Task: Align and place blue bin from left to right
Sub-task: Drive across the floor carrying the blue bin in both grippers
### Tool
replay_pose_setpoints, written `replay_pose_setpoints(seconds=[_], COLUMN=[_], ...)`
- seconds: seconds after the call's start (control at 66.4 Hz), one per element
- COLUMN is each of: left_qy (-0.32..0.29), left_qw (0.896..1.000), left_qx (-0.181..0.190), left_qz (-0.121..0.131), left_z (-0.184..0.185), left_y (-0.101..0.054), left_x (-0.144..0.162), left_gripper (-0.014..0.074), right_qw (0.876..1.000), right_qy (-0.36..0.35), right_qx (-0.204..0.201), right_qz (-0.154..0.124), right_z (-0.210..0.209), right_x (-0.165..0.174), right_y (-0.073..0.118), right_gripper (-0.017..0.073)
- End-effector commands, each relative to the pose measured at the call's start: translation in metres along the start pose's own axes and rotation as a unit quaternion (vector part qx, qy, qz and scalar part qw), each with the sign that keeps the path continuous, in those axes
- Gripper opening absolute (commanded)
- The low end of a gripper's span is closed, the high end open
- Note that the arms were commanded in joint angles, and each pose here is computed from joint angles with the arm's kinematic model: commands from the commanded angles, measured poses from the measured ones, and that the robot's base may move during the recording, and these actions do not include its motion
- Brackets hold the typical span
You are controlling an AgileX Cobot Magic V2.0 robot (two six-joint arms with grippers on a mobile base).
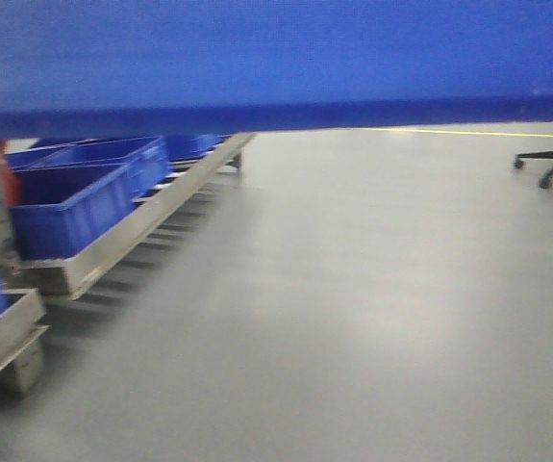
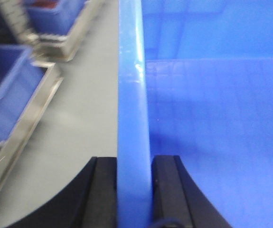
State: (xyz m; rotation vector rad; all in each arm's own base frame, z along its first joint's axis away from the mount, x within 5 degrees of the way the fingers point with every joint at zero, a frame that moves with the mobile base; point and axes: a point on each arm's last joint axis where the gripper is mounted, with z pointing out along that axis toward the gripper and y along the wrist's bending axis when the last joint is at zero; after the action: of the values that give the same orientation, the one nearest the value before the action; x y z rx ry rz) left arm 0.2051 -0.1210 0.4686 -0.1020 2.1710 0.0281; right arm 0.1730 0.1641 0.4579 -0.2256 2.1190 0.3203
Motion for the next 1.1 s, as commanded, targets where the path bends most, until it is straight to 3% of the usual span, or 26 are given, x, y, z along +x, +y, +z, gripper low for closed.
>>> replay_pose_setpoints(seconds=[0.0,1.085], left_qy=[-0.044,-0.044], left_qw=[0.999,0.999], left_qx=[0.019,0.019], left_qz=[0.004,0.004], left_z=[-0.0058,-0.0058], left_y=[-0.0017,-0.0017], left_x=[-0.0083,-0.0083], left_gripper=[-0.0111,-0.0111], right_qw=[0.998,0.998], right_qy=[-0.054,-0.054], right_qx=[-0.036,-0.036], right_qz=[-0.003,-0.003], right_z=[-0.0090,-0.0090], right_x=[-0.0111,-0.0111], right_y=[0.0036,0.0036], right_gripper=[-0.0070,-0.0070])
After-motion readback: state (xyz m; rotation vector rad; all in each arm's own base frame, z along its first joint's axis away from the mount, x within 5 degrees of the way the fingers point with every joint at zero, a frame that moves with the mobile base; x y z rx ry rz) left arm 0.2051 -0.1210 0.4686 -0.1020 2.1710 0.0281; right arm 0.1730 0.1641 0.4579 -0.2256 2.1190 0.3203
